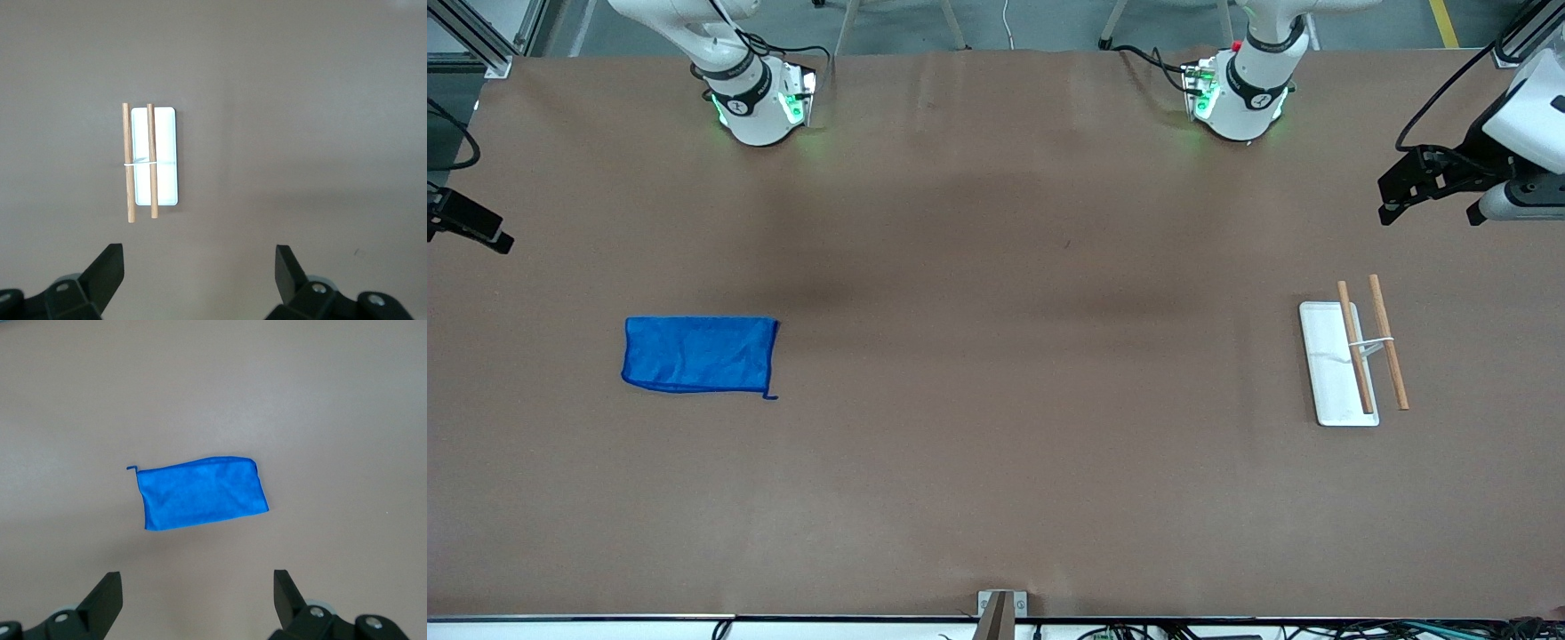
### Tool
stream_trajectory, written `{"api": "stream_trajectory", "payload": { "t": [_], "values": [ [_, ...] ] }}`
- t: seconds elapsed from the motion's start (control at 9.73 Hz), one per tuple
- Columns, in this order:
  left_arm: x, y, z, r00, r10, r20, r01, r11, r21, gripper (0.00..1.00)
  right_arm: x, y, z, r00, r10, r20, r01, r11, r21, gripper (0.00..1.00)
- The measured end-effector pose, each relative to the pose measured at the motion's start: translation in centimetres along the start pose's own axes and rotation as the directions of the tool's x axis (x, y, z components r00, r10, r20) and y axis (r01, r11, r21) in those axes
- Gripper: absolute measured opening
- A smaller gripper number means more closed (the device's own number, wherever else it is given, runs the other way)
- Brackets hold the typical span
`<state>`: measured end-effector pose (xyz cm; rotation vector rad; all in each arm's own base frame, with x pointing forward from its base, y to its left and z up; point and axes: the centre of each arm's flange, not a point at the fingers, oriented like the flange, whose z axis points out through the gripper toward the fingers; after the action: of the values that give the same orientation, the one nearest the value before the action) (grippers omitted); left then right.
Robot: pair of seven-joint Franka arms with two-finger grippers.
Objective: Right arm passes towel to left arm to hang
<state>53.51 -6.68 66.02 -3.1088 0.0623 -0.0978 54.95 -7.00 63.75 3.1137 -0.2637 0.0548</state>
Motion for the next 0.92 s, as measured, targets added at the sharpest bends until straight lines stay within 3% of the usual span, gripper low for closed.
{"api": "stream_trajectory", "payload": {
  "t": [0.31,0.72,0.92],
  "values": [
    [0.0,0.0,0.0,1.0,0.001,0.001,-0.001,1.0,0.0,1.0,1.0,-0.2,4.6,1.0,-0.004,0.001,0.004,1.0,-0.001,1.0],
    [0.0,0.1,0.1,1.0,0.002,0.001,-0.002,1.0,0.0,1.0,2.3,-0.8,22.9,0.995,-0.078,0.056,0.079,0.997,-0.012,1.0],
    [0.0,0.2,0.1,1.0,0.003,0.002,-0.003,1.0,0.0,1.0,2.4,-0.9,32.0,0.992,-0.116,0.046,0.117,0.993,-0.021,1.0]
  ]
}}
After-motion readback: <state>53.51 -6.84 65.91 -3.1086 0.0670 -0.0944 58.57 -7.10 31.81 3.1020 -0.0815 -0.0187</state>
